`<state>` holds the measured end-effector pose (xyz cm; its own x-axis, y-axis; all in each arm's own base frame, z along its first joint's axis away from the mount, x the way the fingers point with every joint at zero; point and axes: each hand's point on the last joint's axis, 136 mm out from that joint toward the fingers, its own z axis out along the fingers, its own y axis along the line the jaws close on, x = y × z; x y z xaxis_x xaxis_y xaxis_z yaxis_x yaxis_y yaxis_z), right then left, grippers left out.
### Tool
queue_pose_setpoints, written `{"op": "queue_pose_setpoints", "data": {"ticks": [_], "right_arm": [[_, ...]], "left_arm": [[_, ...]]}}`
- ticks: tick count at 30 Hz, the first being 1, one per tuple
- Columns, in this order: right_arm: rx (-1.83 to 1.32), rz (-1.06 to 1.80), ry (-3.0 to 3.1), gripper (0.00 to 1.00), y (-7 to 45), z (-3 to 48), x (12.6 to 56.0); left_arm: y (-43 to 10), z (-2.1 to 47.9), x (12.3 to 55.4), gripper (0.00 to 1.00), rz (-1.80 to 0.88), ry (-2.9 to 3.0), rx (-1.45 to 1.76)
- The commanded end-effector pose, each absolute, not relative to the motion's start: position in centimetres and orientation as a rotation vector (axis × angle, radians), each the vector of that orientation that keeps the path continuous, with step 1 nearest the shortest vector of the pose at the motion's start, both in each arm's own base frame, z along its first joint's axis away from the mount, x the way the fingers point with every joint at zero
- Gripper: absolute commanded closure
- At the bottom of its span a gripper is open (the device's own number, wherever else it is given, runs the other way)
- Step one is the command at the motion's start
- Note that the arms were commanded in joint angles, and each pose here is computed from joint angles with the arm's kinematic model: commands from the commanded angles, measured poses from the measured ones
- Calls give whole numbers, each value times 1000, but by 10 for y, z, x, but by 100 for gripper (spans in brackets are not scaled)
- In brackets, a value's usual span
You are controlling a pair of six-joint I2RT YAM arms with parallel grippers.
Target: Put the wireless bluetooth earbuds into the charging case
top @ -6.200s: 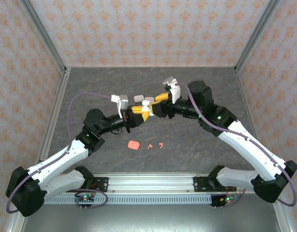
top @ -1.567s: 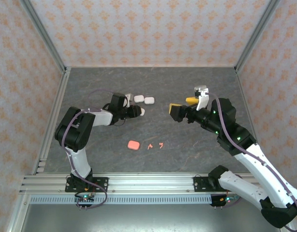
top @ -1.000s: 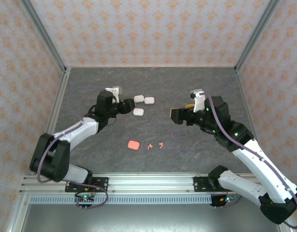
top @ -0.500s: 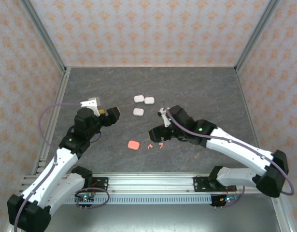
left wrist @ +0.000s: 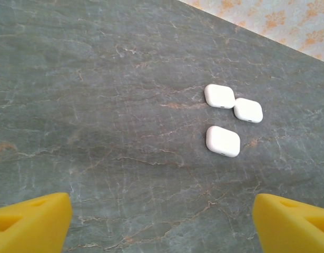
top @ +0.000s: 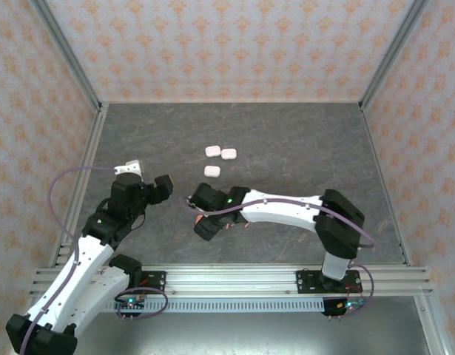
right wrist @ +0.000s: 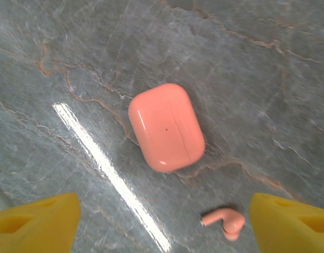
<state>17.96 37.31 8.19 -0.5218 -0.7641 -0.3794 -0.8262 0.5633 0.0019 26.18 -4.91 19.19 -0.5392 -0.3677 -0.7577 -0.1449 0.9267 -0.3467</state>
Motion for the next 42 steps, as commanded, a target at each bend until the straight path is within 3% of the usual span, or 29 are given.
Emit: {"op": "queue_pose_setpoints", "data": {"ticks": [1,15,29,36,42], "right_arm": [[-1394,147,2444,16,371,73,185],[-1502,53,2454,20,388,32,194],[-1523,-49,2505,44,368,17,194],[-1445,33,2483,59,359,41,203],[-1351,143,2360,59,356,93,218]], "left_arm": [[-36,204,258,11,-234,2116,-386],[-33,202,257,10,-219,2116,-394],[-34,203,257,10,-224,2118,-390],[-36,208,258,9,-240,2110,-382],[-50,229,263,9,-325,2078,-321]]}}
